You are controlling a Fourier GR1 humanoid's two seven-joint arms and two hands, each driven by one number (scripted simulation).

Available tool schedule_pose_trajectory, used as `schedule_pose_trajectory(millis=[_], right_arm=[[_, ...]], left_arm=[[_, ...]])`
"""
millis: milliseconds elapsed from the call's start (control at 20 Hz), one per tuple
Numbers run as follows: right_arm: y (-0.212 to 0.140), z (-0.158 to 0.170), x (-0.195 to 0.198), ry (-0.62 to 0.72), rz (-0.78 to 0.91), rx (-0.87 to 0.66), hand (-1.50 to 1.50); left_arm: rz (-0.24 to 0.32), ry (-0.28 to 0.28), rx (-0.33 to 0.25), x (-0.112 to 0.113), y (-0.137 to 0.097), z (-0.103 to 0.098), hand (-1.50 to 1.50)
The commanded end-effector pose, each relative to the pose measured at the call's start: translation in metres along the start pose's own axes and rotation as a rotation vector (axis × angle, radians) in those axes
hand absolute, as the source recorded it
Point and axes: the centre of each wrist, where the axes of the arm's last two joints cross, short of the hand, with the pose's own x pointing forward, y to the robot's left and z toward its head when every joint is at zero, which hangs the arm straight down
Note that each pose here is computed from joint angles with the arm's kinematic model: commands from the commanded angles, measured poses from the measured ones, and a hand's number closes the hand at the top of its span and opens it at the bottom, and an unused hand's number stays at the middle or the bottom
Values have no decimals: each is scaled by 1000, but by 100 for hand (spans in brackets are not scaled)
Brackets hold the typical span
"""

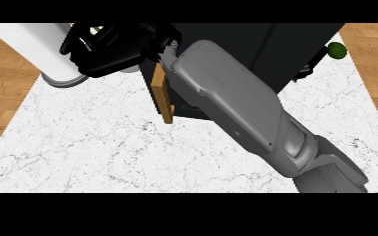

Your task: Pick up the wine, place it into the cabinet and close the cabinet

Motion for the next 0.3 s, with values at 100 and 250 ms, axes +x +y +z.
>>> schedule_pose_trajectory(millis=[100, 250], right_arm=[[-97, 54, -10, 12, -20, -371, 150], [-91, 48, -8, 6, -18, -344, 150]], left_arm=[[46, 23, -25, -3, -10, -1, -150], [64, 34, -37, -7, -17, -5, -150]])
